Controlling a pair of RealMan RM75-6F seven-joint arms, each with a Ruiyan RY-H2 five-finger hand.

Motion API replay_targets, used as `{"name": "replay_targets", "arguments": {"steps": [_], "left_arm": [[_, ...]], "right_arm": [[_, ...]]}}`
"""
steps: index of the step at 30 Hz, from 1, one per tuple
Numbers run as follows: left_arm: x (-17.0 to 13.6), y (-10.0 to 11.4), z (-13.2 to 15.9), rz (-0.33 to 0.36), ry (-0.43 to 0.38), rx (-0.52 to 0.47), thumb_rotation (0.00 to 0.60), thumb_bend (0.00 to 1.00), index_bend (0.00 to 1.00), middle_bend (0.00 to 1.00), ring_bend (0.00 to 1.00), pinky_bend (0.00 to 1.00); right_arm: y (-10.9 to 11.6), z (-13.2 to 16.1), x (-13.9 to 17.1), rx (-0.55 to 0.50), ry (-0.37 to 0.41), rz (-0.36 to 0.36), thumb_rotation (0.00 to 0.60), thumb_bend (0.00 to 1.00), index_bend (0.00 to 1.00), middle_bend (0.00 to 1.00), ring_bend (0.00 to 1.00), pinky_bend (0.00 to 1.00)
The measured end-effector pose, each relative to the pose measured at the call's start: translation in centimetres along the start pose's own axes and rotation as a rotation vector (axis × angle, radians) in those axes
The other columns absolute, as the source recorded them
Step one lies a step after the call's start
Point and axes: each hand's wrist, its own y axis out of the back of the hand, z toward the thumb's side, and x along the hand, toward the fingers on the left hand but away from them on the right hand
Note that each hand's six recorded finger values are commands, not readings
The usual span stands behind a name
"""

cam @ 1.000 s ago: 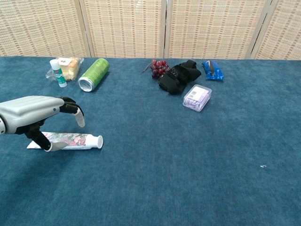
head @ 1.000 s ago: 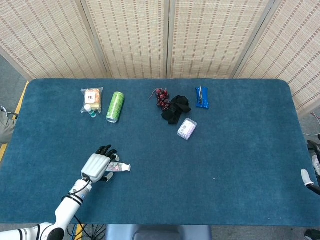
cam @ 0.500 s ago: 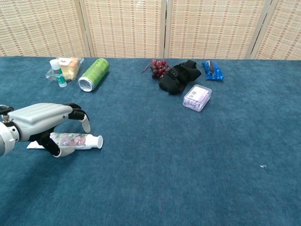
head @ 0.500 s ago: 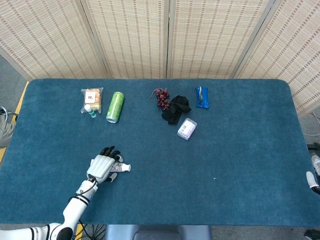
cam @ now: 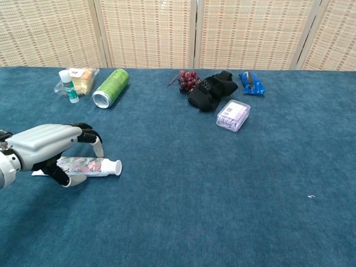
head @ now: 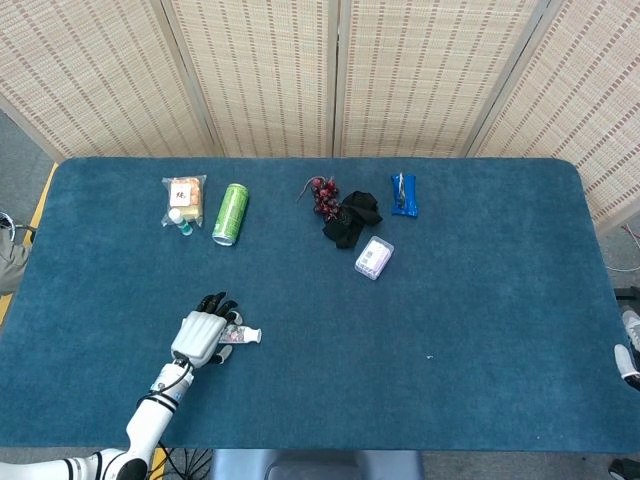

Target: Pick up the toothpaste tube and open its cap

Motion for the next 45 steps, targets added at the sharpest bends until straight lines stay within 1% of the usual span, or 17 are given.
{"name": "replay_targets", "arguments": {"steps": [11, 22, 28, 31, 34, 40, 45], "left_arm": [[0.2, -0.3, -1.3, 0.012, 0.028, -0.026, 0.6, 0.28, 0.37, 0.2, 0.01, 0.05], [0.6, -0.9, -1.0, 0.008, 0.018, -0.046, 0.6, 0.28, 0.38, 0.22, 0.02, 0.05], [0.6, -0.9, -1.3, 0.015, 0.025, -0.058, 0.6, 0.28, 0.4, 0.26, 0.05, 0.05], [0.5, -0.8, -1.3, 0.023, 0.026, -0.071, 0.6, 0.28, 0.43, 0.32, 0.09, 0.05], [0.5, -0.6, -1.3, 0.037, 0.02, -0.087, 0.6, 0.28, 0.46, 0.4, 0.14, 0.05], [0.4, -0.1, -1.6, 0.06, 0.003, -0.122, 0.6, 0.29, 0.5, 0.57, 0.28, 0.05], [0.2, 0.7, -1.9, 0.078, -0.021, -0.14, 0.6, 0.32, 0.52, 0.64, 0.35, 0.07]], "right_arm": [[0.0, 0.4, 0.1, 0.003, 0.002, 0.0, 0.6, 0.33, 0.13, 0.0, 0.0, 0.0], [0.2, 0.5, 0.3, 0.007, -0.004, -0.005, 0.6, 0.33, 0.13, 0.0, 0.0, 0.0], [0.2, 0.4, 0.4, 0.007, -0.007, -0.005, 0.6, 0.33, 0.13, 0.0, 0.0, 0.0], [0.2, 0.5, 0.4, 0.007, -0.005, -0.005, 0.6, 0.33, 0.13, 0.0, 0.0, 0.0], [0.2, 0.6, 0.3, 0.007, -0.003, -0.006, 0.6, 0.33, 0.13, 0.0, 0.0, 0.0], [0.4, 0.8, 0.4, 0.007, 0.003, -0.01, 0.6, 0.33, 0.13, 0.0, 0.0, 0.0], [0.5, 1.2, 0.3, 0.007, 0.018, -0.013, 0.6, 0.33, 0.13, 0.0, 0.0, 0.0]]}}
